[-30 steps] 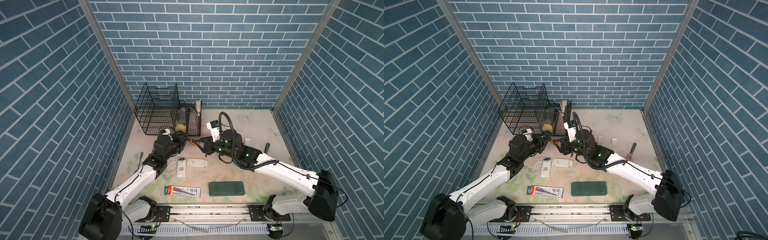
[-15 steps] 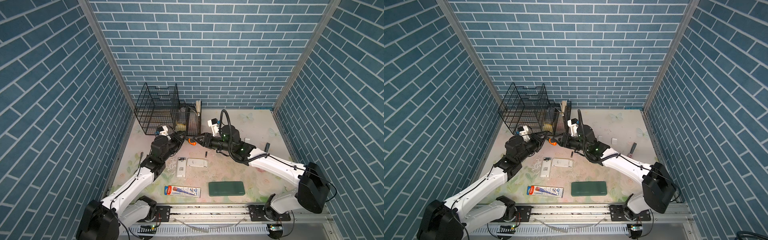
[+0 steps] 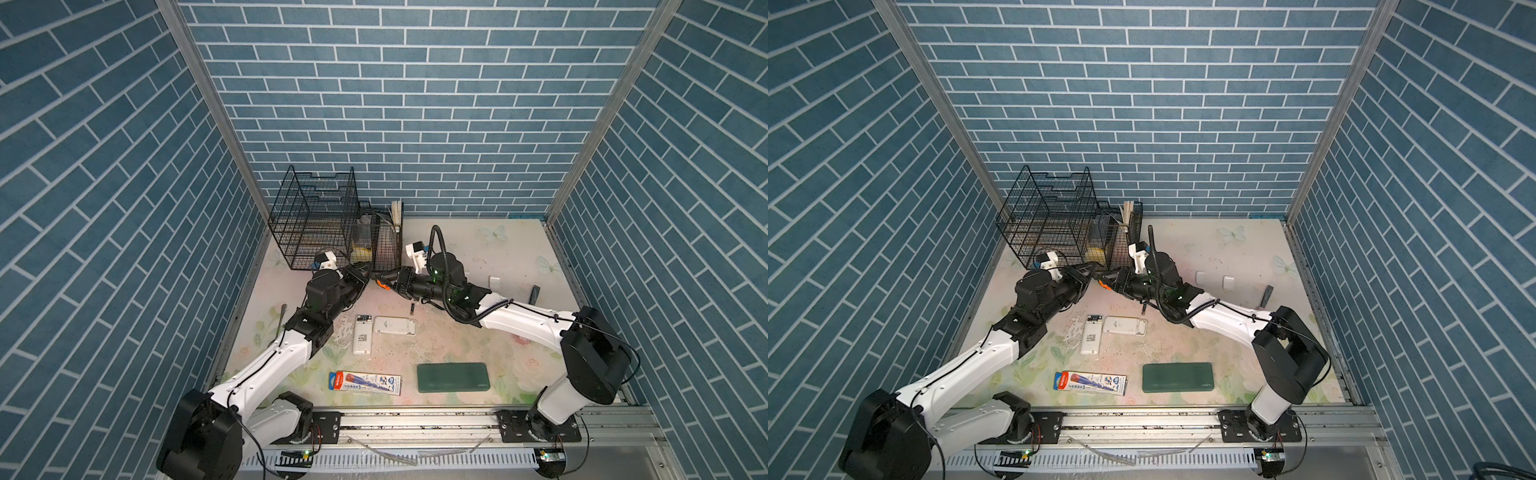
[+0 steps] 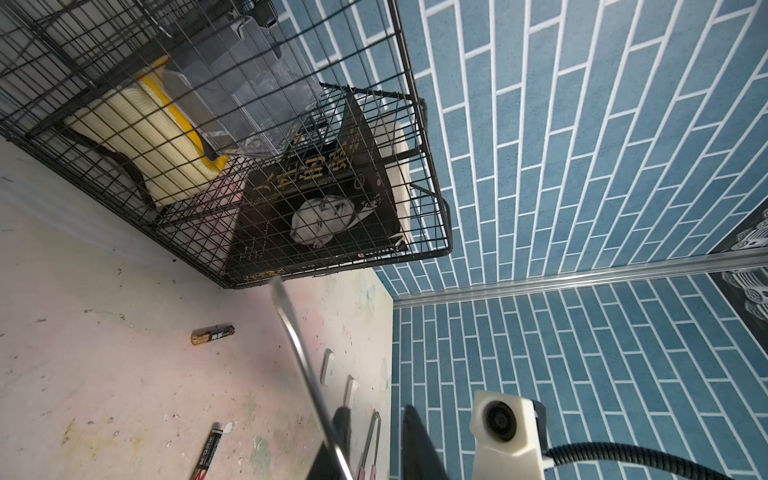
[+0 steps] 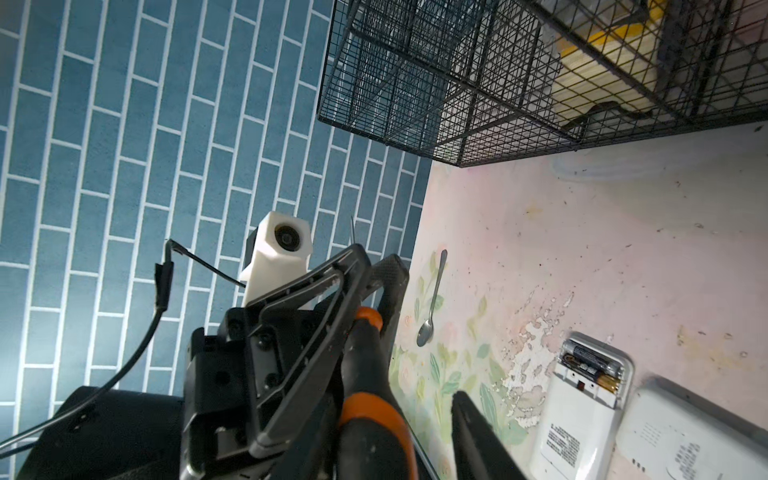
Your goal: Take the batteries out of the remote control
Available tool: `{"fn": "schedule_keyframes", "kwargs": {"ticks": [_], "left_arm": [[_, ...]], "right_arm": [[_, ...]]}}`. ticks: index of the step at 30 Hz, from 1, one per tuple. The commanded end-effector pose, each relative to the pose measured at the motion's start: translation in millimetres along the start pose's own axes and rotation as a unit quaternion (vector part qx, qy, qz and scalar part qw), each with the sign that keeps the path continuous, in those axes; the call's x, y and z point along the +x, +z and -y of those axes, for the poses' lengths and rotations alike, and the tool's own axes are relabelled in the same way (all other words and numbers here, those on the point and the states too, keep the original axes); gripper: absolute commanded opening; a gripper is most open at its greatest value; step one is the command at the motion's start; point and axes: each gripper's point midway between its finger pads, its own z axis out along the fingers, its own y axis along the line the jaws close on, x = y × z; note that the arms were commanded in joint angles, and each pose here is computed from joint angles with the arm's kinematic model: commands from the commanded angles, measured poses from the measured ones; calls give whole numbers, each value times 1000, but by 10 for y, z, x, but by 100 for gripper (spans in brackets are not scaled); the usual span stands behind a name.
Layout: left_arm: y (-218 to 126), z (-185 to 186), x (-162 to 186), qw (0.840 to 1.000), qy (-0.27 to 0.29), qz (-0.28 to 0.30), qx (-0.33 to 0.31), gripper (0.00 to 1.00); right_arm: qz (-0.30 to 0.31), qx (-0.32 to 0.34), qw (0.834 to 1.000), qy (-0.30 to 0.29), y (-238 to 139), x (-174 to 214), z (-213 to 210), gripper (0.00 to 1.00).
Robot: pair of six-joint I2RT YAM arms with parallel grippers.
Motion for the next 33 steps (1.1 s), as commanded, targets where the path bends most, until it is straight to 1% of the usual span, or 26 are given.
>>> {"fn": "schedule_keyframes", "kwargs": {"ticks": [1,9,18,21,30,33], "left_arm": [[20,231,-96,999,10,15,34,0],[44,214,-57,999,14,15,32,0],[59,213,27,999,27,13,29,0],[49,191,11,999,31,20,25,0],[1,230,-139,997,54,58,16,0],[-5,243,-170,996,60,65,14,0]], "right_arm": [[19,-37,999,6,36,-154,-275,44],[24,-35,999,9,101,-200,-292,39],[23,-38,999,10,191,-234,-345,31],[21,-40,999,10,195,-229,-369,31],[21,-31,999,12,172,-165,-348,36],[22,-30,999,12,165,-162,-342,37]]}}
